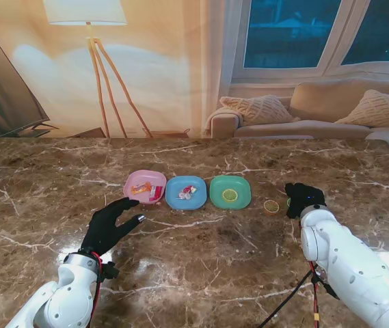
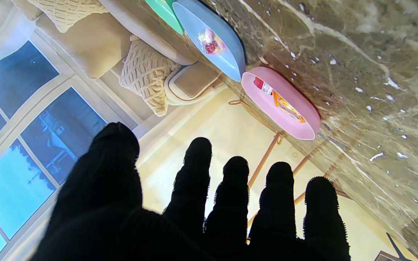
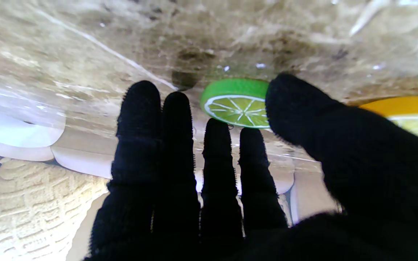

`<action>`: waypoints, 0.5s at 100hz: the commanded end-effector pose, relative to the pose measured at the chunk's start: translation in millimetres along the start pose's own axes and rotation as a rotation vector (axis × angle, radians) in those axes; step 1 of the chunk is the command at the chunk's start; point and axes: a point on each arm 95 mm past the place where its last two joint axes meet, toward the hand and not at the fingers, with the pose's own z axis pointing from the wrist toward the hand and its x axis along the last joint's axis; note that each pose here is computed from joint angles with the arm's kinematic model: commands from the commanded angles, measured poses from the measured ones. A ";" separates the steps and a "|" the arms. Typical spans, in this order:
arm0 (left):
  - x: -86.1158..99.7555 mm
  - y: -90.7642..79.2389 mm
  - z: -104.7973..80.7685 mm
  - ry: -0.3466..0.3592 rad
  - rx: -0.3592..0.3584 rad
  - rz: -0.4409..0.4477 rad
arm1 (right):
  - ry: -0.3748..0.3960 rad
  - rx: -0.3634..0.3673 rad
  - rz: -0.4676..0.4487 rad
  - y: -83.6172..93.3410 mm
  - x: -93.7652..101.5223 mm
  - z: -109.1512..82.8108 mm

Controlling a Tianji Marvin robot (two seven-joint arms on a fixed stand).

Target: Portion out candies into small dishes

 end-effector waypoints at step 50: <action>-0.4 5.4 -2.3 0.001 -0.010 -0.002 | 0.002 0.115 0.061 -57.4 7.6 -18.7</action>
